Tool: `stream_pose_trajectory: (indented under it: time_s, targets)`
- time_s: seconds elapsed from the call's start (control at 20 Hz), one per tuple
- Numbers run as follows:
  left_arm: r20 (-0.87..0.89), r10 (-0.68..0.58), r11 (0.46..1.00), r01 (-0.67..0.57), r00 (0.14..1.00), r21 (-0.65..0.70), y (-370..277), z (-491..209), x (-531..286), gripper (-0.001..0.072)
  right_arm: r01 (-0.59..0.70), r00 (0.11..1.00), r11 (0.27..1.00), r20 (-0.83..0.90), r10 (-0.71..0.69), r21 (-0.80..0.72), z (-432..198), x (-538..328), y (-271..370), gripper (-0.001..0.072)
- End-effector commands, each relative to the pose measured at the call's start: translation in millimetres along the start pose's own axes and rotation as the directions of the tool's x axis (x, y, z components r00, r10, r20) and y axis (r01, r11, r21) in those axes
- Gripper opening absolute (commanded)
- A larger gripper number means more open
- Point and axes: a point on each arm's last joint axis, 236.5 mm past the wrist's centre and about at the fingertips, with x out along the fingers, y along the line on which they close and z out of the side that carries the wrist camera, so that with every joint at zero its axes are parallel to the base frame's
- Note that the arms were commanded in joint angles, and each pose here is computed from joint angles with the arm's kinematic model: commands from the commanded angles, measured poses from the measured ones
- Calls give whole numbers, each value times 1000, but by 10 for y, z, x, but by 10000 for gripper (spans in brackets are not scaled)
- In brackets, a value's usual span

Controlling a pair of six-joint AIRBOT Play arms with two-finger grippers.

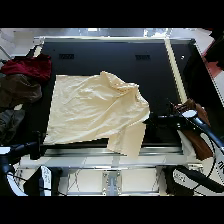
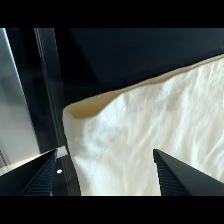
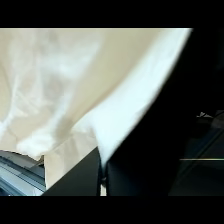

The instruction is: Fold the shirts.

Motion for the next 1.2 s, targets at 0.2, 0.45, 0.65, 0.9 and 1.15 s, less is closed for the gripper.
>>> stream_pose_trajectory:
  time_s: [0.2,0.45,0.65,0.9,1.15]
  targets:
    - [-15,-31,999,32,999,21,-63,86,159,570,-6,1000,1000,6,6,-6,11,-9,23,16]
    - [0,-114,989,114,993,96,-259,132,156,10,-33,999,999,20,34,-33,77,-44,131,15]
    - [16,-568,803,550,823,229,-1440,202,-377,8,-63,995,977,57,76,-204,194,-426,595,15]
    - [-92,-849,384,727,520,569,-2662,-78,-1994,7,21,962,820,235,139,-572,51,-1603,1642,15]
    - [-127,-925,69,486,358,871,-3305,-647,-3664,6,186,777,616,499,384,-765,-518,-3074,2893,12]
